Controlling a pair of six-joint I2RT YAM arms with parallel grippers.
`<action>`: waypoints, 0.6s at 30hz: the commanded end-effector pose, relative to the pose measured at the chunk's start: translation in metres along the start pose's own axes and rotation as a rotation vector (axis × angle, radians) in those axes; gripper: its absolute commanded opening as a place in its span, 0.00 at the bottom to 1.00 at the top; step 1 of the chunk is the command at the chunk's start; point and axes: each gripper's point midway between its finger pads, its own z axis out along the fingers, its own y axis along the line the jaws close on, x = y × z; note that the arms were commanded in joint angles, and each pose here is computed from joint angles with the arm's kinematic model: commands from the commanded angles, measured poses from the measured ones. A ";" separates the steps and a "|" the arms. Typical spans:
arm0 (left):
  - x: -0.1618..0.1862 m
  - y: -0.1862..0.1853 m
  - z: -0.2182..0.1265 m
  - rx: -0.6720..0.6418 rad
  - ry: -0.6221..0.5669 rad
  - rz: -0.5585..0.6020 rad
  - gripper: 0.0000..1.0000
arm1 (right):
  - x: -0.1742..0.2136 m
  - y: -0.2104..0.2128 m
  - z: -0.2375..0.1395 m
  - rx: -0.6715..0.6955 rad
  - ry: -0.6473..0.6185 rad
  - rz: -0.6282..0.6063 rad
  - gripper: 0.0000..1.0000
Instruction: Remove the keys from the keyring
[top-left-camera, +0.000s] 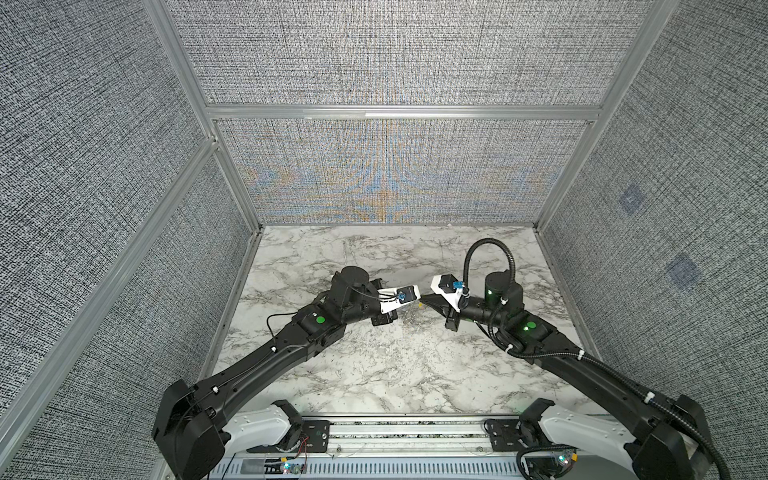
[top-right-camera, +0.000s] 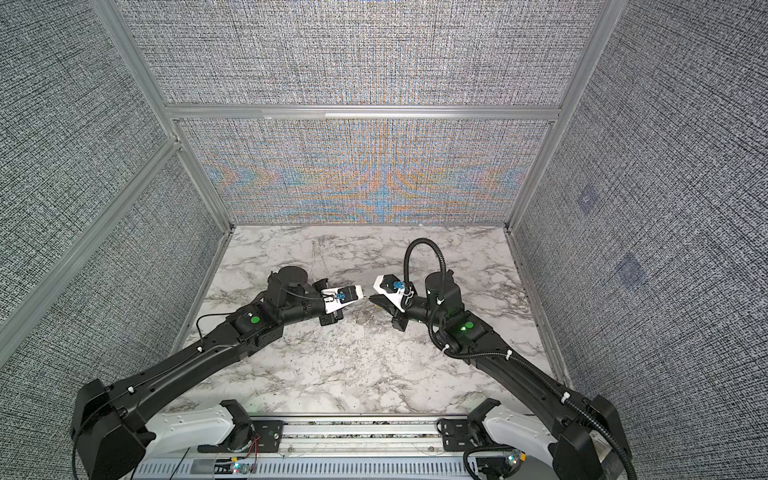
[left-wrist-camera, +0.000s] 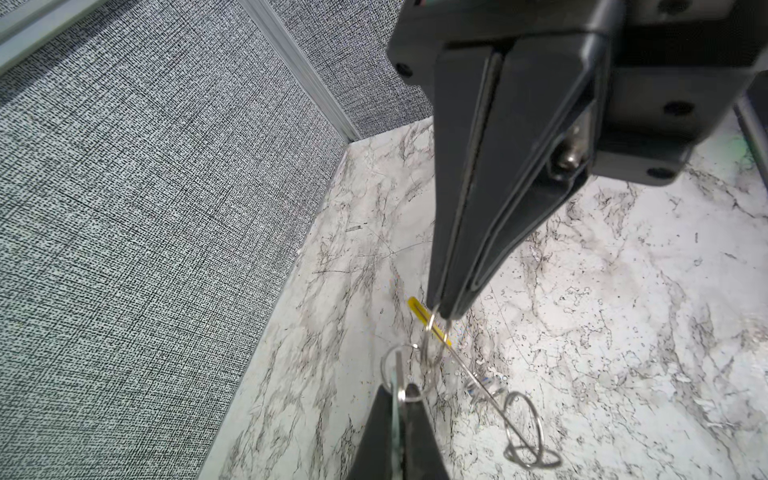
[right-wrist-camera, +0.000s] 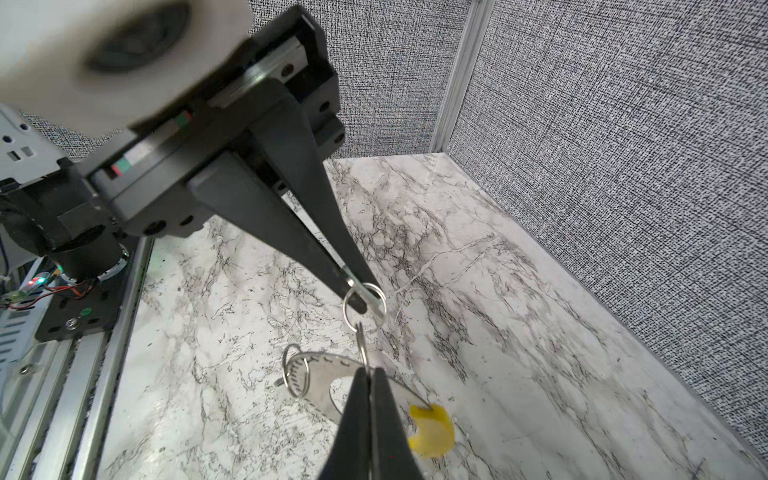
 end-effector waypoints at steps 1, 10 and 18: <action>0.002 -0.001 0.002 0.011 0.005 -0.002 0.00 | -0.013 -0.001 0.001 0.006 -0.027 -0.011 0.00; 0.003 0.002 0.006 0.003 0.016 -0.004 0.00 | -0.011 -0.003 0.004 0.049 0.014 0.027 0.00; 0.011 0.003 0.009 -0.015 0.030 -0.059 0.00 | -0.014 -0.015 0.004 0.152 0.008 0.124 0.00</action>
